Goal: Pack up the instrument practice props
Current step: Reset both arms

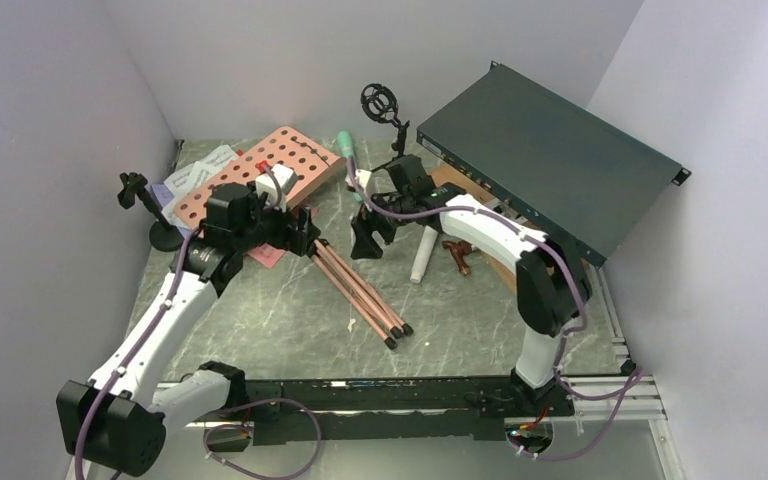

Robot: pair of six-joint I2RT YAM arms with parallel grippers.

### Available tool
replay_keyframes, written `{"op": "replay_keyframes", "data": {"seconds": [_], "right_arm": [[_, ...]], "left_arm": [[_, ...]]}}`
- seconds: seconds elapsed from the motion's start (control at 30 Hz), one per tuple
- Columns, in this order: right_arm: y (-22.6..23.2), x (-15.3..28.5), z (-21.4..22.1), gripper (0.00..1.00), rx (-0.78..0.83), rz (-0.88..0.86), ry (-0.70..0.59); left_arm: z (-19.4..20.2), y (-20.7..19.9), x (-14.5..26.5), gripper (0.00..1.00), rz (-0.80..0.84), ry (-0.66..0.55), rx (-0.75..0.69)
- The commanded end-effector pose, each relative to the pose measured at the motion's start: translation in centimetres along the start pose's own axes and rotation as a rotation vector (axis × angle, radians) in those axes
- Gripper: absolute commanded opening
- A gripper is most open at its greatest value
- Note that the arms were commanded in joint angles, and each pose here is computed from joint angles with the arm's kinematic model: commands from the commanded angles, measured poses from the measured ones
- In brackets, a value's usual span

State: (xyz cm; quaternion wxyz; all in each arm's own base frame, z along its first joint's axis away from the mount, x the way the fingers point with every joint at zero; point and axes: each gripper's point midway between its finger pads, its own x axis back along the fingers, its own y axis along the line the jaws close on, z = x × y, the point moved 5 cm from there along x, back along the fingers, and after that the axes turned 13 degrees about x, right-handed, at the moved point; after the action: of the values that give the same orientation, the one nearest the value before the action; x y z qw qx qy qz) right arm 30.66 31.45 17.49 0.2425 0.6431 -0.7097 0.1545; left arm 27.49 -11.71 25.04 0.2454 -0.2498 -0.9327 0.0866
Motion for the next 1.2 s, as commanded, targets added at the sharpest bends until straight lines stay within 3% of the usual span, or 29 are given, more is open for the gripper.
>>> {"op": "replay_keyframes", "data": {"seconds": [0.0, 0.13, 0.23, 0.37, 0.53, 0.6, 0.8, 1.0, 1.17], "right_arm": [[3.8, 4.8, -0.5, 0.84, 0.355, -0.052, 0.065], [7.0, 10.3, 0.2, 0.96, 0.530, 0.005, 0.122], [8.3, 15.6, -0.9, 0.99, 0.591, 0.132, 0.078], [8.5, 23.0, -3.9, 1.00, 0.484, 0.347, -0.066], [8.6, 30.2, -7.2, 1.00, 0.238, 0.683, -0.235], [8.9, 31.6, -7.9, 1.00, 0.180, 0.728, -0.296], [10.9, 33.2, -8.8, 1.00, 0.242, 0.675, -0.355], [10.8, 34.5, -9.5, 1.00, 0.011, 0.784, -0.490], [11.3, 36.0, -10.2, 1.00, 0.007, 0.862, -0.508]], "left_arm": [[0.0, -1.5, 1.1, 0.99, 0.063, -0.015, 0.127], [-0.6, -2.2, 1.8, 1.00, 0.086, -0.018, 0.150], [-1.1, -2.8, 2.5, 1.00, 0.111, -0.036, 0.157], [-1.8, -3.5, 3.7, 0.99, 0.139, -0.098, 0.161], [-3.2, -5.2, 6.0, 0.99, 0.204, -0.147, 0.232], [-3.9, -5.8, 7.0, 0.99, 0.211, -0.173, 0.270], [-6.1, -6.7, 10.6, 0.99, 0.174, -0.216, 0.303], [-7.6, -7.7, 14.2, 0.99, 0.174, -0.298, 0.320], [-8.3, -8.0, 16.3, 0.99, 0.161, -0.343, 0.294]]}}
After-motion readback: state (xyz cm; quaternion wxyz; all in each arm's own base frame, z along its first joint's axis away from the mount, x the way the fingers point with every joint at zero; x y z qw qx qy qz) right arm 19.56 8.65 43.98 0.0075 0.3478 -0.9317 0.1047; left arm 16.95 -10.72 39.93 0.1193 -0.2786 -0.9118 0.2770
